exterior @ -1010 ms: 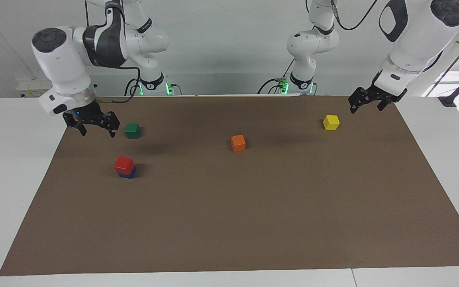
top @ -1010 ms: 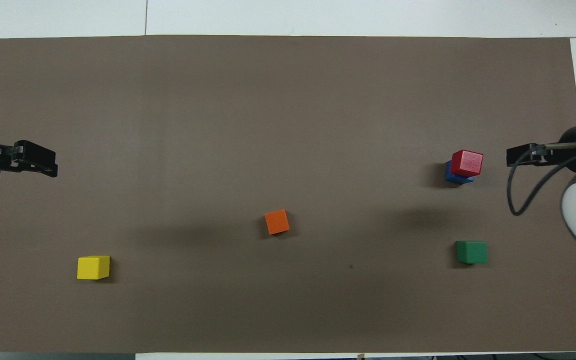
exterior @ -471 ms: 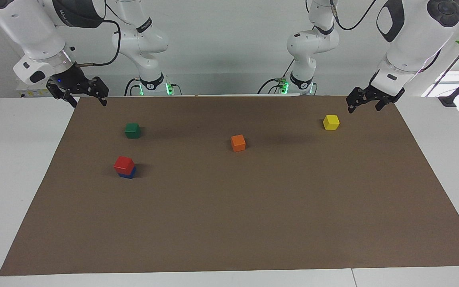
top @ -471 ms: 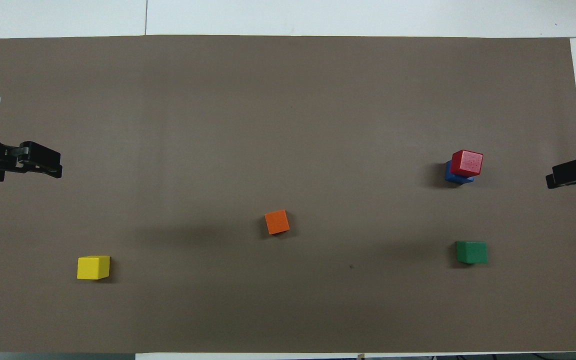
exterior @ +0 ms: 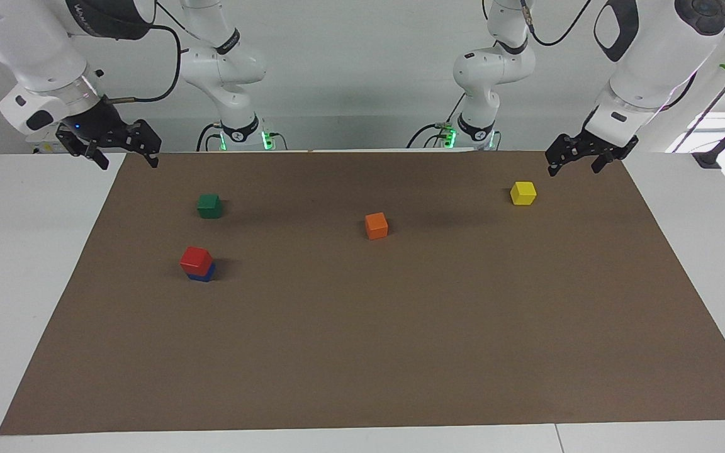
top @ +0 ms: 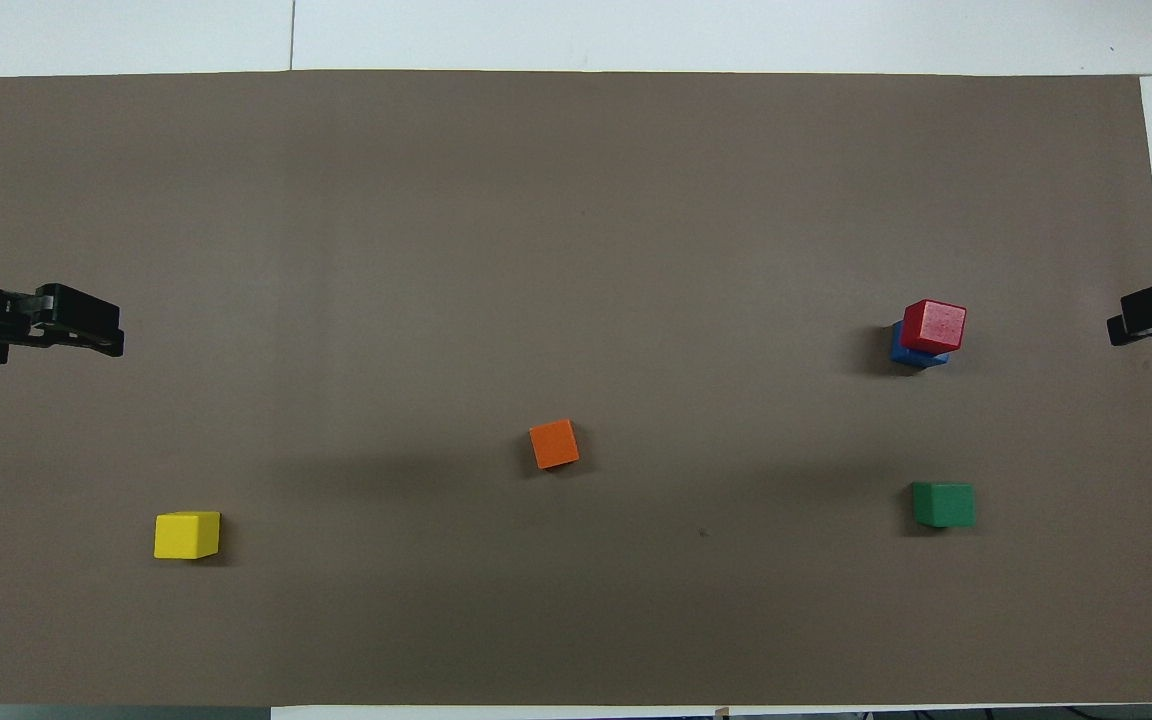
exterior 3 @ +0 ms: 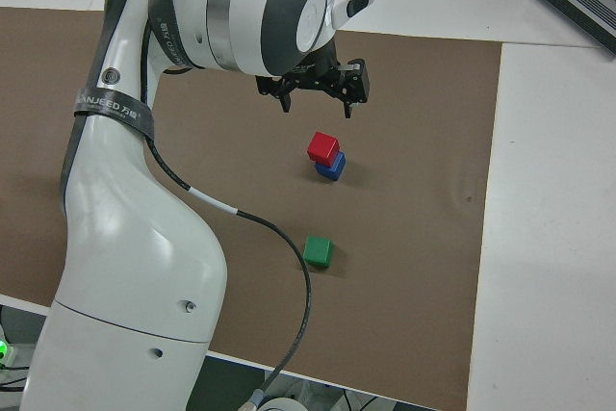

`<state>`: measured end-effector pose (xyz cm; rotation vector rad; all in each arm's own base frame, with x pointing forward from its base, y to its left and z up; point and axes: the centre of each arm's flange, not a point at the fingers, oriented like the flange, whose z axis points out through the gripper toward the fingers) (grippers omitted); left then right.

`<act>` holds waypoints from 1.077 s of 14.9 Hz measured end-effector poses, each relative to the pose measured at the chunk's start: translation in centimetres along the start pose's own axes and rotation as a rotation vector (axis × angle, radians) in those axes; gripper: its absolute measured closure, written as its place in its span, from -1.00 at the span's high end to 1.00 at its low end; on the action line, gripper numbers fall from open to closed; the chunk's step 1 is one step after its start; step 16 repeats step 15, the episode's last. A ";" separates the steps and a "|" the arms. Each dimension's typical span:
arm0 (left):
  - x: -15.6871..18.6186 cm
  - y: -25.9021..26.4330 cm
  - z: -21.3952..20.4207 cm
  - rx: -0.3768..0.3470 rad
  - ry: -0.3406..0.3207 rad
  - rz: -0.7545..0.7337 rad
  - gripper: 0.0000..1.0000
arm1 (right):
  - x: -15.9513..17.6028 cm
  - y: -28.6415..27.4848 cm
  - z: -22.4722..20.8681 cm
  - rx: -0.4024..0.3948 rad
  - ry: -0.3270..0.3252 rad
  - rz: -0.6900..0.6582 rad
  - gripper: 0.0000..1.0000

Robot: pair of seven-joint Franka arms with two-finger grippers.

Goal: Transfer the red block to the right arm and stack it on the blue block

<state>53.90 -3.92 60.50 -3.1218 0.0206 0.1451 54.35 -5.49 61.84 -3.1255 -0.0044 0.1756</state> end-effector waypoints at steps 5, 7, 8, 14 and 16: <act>-0.6 0.3 -0.7 -0.024 0.007 0.001 1.00 | 0.7 0.5 -0.1 -0.044 0.037 0.011 1.00; -0.9 0.3 -1.0 -0.023 0.004 0.001 1.00 | 0.8 0.4 -0.2 -0.047 0.049 0.042 1.00; -1.0 0.4 -1.0 -0.022 0.005 0.001 1.00 | 0.8 0.3 -0.2 -0.047 0.050 0.049 1.00; -1.0 0.4 -1.0 -0.023 0.004 0.000 1.00 | 0.8 0.3 -0.2 -0.047 0.050 0.056 1.00; -1.0 0.3 -1.0 -0.023 0.004 0.000 1.00 | 0.8 0.3 -0.2 -0.047 0.050 0.056 1.00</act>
